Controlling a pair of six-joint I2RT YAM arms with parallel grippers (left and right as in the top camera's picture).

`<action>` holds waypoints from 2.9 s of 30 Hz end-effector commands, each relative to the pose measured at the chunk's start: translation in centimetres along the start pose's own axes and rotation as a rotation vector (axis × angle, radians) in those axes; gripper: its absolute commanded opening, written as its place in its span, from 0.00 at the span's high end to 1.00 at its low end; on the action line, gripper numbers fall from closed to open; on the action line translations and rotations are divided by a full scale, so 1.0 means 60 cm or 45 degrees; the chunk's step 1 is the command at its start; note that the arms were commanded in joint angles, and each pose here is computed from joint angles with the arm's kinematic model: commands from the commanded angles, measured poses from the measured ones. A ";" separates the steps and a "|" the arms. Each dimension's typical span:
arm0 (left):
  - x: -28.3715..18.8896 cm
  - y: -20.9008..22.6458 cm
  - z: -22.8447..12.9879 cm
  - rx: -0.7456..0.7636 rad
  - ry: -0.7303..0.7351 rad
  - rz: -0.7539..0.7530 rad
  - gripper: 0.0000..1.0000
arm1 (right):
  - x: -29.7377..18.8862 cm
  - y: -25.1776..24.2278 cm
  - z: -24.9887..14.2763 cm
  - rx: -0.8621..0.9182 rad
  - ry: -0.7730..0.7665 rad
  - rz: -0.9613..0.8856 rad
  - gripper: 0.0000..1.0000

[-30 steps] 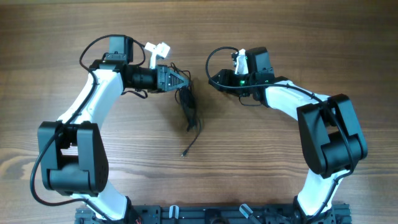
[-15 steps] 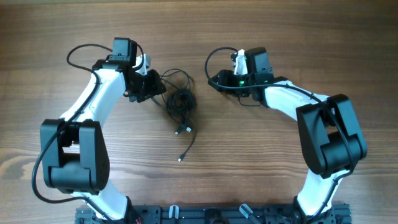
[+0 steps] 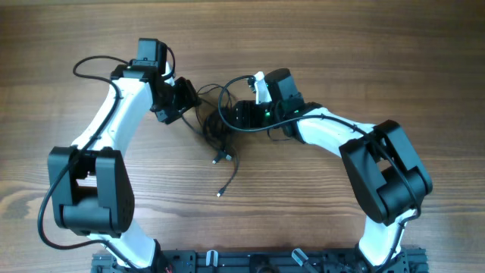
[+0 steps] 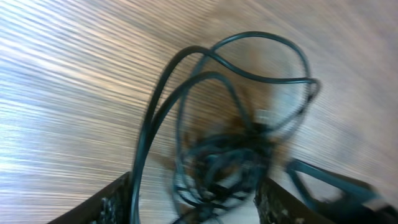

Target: Untangle cables

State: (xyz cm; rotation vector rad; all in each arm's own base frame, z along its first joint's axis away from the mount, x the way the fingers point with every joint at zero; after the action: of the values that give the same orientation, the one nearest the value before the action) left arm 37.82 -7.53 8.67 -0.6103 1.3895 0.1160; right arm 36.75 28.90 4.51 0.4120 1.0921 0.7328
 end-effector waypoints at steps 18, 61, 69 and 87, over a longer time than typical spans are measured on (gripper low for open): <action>-0.037 -0.080 0.007 0.162 0.004 -0.243 0.41 | 0.023 0.004 -0.023 -0.089 0.023 -0.063 0.62; 0.073 -0.044 -0.082 0.250 0.398 -0.232 0.72 | 0.022 0.032 -0.023 0.046 0.141 0.512 0.96; 0.102 -0.042 -0.073 0.107 0.335 -0.256 0.73 | 0.022 0.032 -0.023 0.047 0.142 0.512 0.95; 0.114 -0.060 -0.096 0.067 0.332 -0.346 0.96 | 0.022 0.031 -0.023 0.047 0.142 0.511 0.94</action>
State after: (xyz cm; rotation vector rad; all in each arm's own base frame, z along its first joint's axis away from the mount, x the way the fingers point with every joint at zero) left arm 35.94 -14.93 2.57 -0.7597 1.5376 -0.1898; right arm 35.77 30.91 4.51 0.6393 1.1306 1.0624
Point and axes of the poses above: each gripper's point midway between its finger pads, its own x axis out along the fingers, its own y axis along the line the jaws close on, z = x × y, the point moved 2 cm from there along -x, back along the fingers, and after that the axes turned 1 degree about -x, right-handed, at the moved point
